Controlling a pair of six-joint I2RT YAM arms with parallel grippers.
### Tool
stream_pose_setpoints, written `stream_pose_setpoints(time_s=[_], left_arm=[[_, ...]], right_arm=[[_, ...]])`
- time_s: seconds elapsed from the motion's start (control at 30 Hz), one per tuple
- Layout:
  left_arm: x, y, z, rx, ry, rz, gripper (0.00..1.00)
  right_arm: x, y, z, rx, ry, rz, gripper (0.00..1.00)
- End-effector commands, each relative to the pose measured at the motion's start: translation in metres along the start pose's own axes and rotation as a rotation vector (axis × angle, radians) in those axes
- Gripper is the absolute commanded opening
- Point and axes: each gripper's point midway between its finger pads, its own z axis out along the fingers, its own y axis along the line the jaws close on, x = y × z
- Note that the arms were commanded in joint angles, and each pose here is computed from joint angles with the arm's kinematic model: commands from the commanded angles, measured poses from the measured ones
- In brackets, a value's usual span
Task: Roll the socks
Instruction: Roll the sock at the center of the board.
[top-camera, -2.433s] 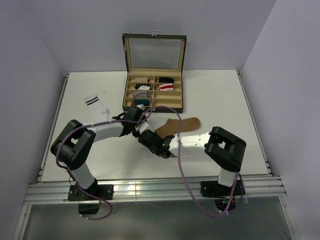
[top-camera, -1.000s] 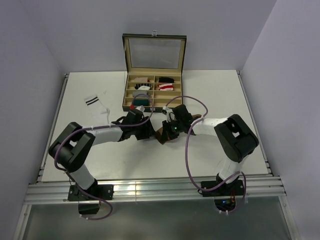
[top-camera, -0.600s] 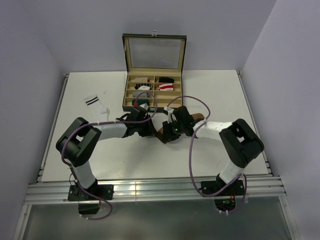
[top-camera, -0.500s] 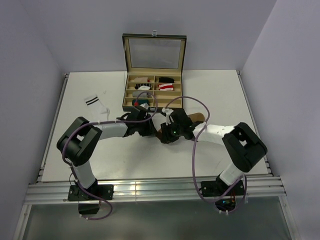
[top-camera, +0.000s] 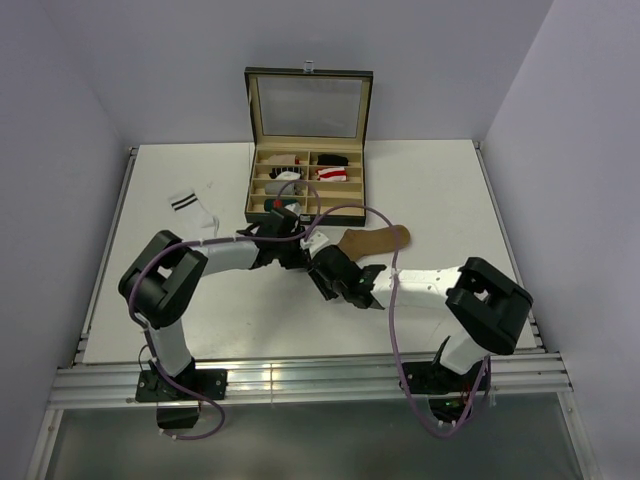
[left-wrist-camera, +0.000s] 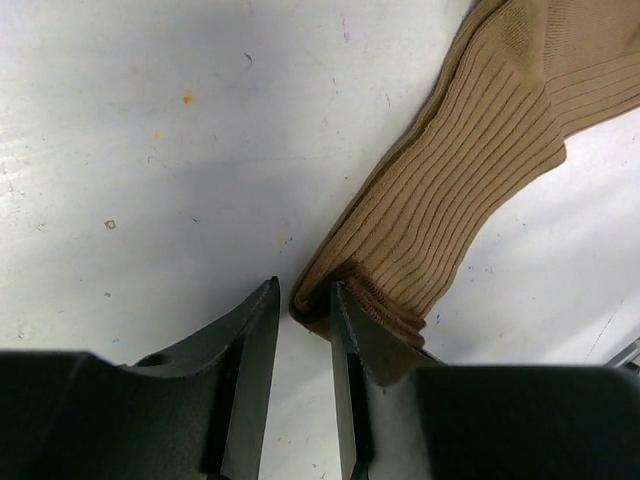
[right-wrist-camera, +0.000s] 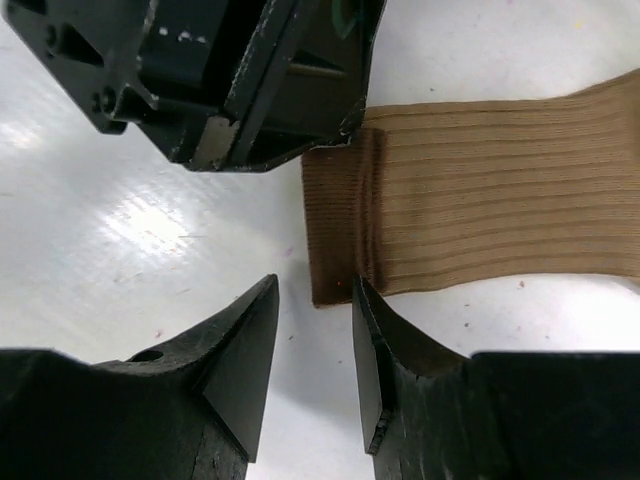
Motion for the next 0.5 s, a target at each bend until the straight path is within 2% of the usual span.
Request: stream_pose_setpoints(time_s=[0.0, 0.23, 0.47], left_arm=[[0.011, 0.023, 0.008, -0.092, 0.043, 0.045, 0.34], [0.009, 0.021, 0.011, -0.088, 0.053, 0.061, 0.34], [0.010, 0.018, 0.009, -0.085, 0.065, 0.067, 0.34]], right_arm=[[-0.017, -0.009, 0.003, 0.107, -0.044, -0.037, 0.43], [-0.020, -0.005, 0.007, 0.134, -0.045, -0.067, 0.43], [-0.006, -0.002, 0.019, 0.147, 0.038, -0.113, 0.42]])
